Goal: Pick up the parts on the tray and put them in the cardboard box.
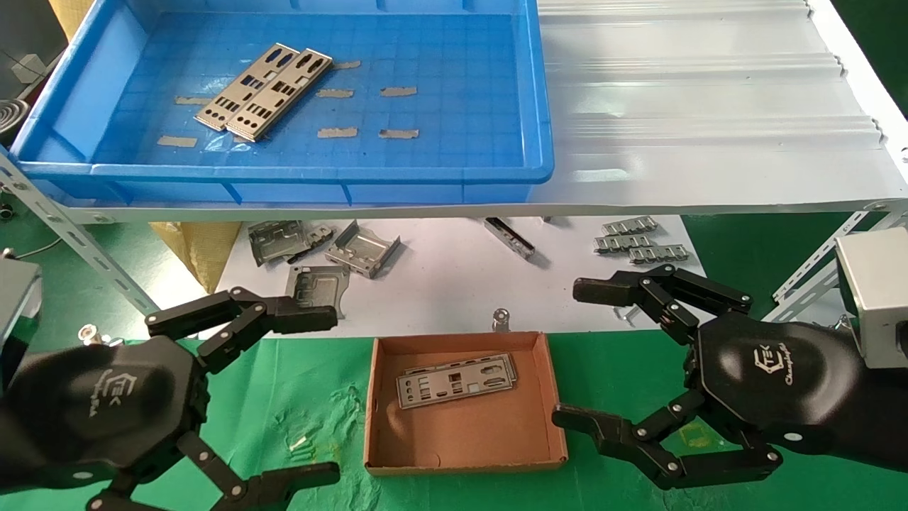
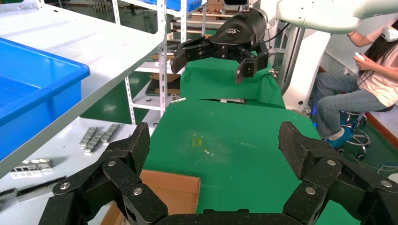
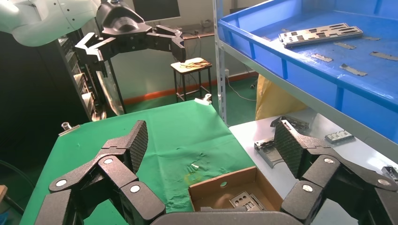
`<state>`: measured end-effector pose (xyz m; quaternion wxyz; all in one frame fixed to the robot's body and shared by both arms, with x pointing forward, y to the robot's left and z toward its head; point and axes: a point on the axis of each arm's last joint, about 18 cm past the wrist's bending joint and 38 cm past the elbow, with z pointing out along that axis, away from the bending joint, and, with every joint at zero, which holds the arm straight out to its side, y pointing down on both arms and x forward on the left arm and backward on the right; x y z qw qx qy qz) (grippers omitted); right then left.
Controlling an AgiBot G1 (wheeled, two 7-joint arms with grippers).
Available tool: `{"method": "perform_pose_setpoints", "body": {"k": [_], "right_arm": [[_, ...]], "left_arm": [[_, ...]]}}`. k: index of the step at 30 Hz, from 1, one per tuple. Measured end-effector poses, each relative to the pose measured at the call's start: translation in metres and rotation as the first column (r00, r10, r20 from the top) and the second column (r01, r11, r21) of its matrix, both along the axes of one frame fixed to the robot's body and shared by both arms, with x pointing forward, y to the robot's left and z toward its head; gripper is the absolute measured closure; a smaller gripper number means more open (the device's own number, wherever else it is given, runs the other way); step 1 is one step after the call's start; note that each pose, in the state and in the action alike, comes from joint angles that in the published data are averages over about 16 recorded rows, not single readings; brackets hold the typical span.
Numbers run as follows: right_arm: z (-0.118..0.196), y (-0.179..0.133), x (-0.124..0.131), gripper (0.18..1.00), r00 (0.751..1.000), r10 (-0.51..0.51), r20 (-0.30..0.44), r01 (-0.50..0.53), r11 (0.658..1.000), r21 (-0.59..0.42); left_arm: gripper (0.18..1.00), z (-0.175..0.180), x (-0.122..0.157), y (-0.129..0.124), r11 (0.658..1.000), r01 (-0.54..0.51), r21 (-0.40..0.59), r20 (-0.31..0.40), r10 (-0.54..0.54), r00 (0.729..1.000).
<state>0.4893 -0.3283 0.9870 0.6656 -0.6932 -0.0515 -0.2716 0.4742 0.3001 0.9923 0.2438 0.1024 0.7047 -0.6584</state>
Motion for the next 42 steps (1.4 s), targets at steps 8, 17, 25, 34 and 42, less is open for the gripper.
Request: {"method": "perform_pose_setpoints", "body": {"k": [8,17,25,34,42], "right_arm": [[0.0,0.0,0.0,0.178,1.0,0.0,0.0,0.0,1.0,0.0],[0.0,0.0,0.0,0.178,1.0,0.0,0.0,0.0,1.0,0.0],[0.0,0.0,0.0,0.178,1.0,0.0,0.0,0.0,1.0,0.0],[0.0,0.0,0.0,0.178,1.0,0.0,0.0,0.0,1.0,0.0],[0.0,0.0,0.0,0.178,1.0,0.0,0.0,0.0,1.0,0.0]], "left_arm": [[0.184,-0.0001,0.001,-0.0001,1.0,-0.001,-0.001,0.0,0.001,1.0],[0.184,-0.0003,0.0015,-0.0001,1.0,-0.002,-0.001,-0.001,0.002,1.0],[0.184,-0.0003,0.0017,-0.0001,1.0,-0.002,-0.001,-0.001,0.002,1.0],[0.184,-0.0004,0.0019,-0.0002,1.0,-0.002,-0.001,-0.001,0.002,1.0],[0.184,-0.0003,0.002,-0.0002,1.0,-0.002,-0.001,-0.001,0.002,1.0]]}}
